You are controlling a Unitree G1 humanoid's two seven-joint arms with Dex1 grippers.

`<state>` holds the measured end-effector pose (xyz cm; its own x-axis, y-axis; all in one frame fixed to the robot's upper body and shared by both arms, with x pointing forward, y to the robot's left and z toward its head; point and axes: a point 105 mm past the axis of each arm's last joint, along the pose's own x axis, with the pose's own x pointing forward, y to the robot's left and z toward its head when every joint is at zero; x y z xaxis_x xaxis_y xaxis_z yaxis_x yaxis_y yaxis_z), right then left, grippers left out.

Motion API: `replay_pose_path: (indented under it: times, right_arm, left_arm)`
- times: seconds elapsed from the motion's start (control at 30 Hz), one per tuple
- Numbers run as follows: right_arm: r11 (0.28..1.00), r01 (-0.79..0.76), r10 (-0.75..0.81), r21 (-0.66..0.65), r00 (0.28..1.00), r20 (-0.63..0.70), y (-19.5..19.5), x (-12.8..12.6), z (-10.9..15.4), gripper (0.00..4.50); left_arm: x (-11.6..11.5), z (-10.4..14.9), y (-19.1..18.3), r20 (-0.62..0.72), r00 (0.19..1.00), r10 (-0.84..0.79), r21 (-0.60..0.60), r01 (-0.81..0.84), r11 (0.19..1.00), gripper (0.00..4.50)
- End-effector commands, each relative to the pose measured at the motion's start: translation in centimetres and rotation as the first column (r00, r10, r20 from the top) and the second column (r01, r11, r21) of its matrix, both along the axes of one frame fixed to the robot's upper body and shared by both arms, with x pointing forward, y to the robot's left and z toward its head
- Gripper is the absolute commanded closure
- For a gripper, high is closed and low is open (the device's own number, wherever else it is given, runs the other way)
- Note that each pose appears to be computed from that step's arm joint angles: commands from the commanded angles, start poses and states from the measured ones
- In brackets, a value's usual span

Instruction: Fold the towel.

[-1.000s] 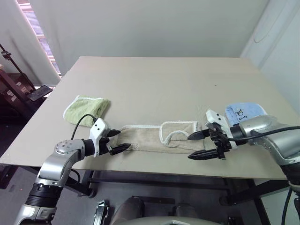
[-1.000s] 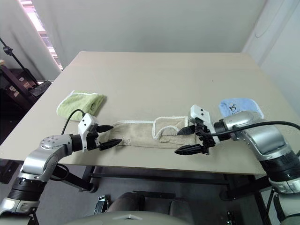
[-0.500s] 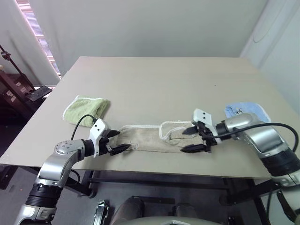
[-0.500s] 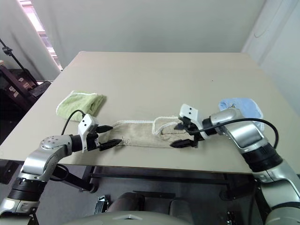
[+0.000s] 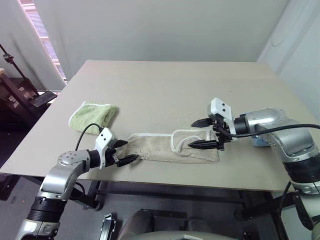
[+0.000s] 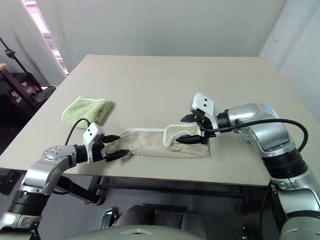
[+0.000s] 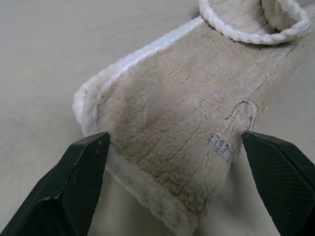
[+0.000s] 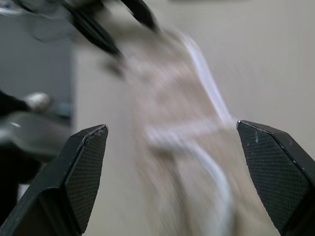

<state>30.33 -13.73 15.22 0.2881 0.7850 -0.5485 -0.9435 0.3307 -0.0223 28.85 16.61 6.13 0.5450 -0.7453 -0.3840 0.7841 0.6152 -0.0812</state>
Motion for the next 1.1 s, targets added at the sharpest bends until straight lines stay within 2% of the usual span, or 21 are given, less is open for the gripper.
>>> replay_pose_path:
  times: [0.03,0.13,0.47,0.57,0.73,0.8,0.97,1.1]
  right_arm:
    - [0.999,0.037,-0.036,-0.034,0.999,0.039,-0.4,0.9,-0.4,0.11]
    - [0.994,0.061,-0.057,-0.094,0.998,0.041,-0.7,1.4,-1.8,0.68]
    - [0.99,0.104,-0.097,-0.098,0.993,0.067,-0.2,2.3,-2.4,4.37]
    - [0.995,0.08,-0.074,-0.064,0.993,0.097,0.1,2.2,-1.6,4.47]
    - [0.996,-0.084,0.079,0.018,0.978,0.191,2.6,1.0,0.5,4.47]
    - [0.993,-0.109,0.095,0.043,0.964,0.249,3.3,1.2,0.8,4.47]
    - [0.986,-0.166,0.161,-0.004,0.945,0.284,4.8,1.5,-0.8,4.47]
    - [0.988,-0.155,0.15,-0.011,0.934,0.324,5.7,2.4,-1.8,4.47]
  left_arm:
    - [0.5,1.0,-0.6,0.052,0.998,-0.022,0.003,0.022,1.0,0.0]
    - [0.6,1.1,-0.7,0.053,0.998,-0.024,0.005,0.024,1.0,0.0]
    - [0.1,0.8,-0.3,0.046,0.999,-0.019,0.021,0.018,1.0,0.0]
    - [0.0,0.7,-0.2,0.043,0.999,-0.015,0.024,0.014,1.0,0.0]
    - [0.0,0.7,-0.1,0.042,0.999,-0.012,0.023,0.011,1.0,0.0]
    - [0.0,0.7,-0.1,0.042,0.999,-0.013,0.023,0.012,1.0,0.0]
    - [0.1,0.8,-0.2,0.047,0.999,-0.016,0.02,0.015,1.0,0.0]
    - [0.0,0.9,-0.2,0.053,0.998,-0.016,0.019,0.015,1.0,0.0]
